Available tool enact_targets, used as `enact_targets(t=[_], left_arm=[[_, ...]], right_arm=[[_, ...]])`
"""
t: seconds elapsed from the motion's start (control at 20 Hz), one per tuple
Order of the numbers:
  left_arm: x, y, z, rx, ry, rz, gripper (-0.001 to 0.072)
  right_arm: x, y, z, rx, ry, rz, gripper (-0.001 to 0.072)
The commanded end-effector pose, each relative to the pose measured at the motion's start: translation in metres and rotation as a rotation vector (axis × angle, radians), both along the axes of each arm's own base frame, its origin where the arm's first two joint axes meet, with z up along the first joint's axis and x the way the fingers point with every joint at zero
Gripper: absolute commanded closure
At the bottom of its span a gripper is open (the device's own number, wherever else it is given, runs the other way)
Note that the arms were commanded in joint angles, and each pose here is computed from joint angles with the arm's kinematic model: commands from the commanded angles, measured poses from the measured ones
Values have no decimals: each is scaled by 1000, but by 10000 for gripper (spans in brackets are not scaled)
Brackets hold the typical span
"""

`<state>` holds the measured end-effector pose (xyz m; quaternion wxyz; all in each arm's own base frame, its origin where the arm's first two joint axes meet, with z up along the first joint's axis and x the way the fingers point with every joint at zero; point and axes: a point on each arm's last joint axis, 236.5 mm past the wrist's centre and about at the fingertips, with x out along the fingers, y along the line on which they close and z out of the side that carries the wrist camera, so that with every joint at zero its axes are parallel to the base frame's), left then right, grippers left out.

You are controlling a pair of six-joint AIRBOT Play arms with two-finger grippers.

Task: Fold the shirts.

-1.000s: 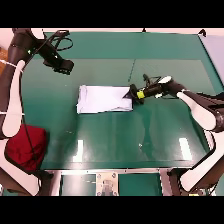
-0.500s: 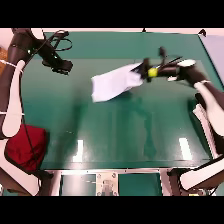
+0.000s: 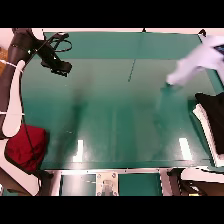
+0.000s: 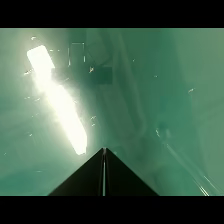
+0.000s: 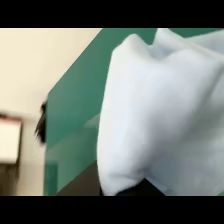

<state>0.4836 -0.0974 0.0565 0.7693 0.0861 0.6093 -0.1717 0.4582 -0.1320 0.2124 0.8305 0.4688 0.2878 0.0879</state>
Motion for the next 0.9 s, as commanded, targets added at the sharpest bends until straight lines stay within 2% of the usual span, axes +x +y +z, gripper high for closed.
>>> enact_targets(t=[0.0,0.25,0.45,0.75,0.8,0.85], left_arm=[[0,0,0,-1,2,5,684],[-1,-1,0,-8,5,7,684],[-1,-1,0,-8,6,6,684],[-9,-1,-2,-5,41,0,684],[-9,-1,-2,-5,41,0,684],[-9,-1,-2,-5,40,0,684]], right_arm=[[-76,-105,-7,-43,103,-238,696],[-191,-182,-44,-109,373,-489,696],[-258,-194,-64,-172,595,-593,696],[-361,-158,-176,-12,1147,-633,695],[-385,-151,-190,2,1261,-654,654],[-400,-147,-199,7,1331,-667,484]])
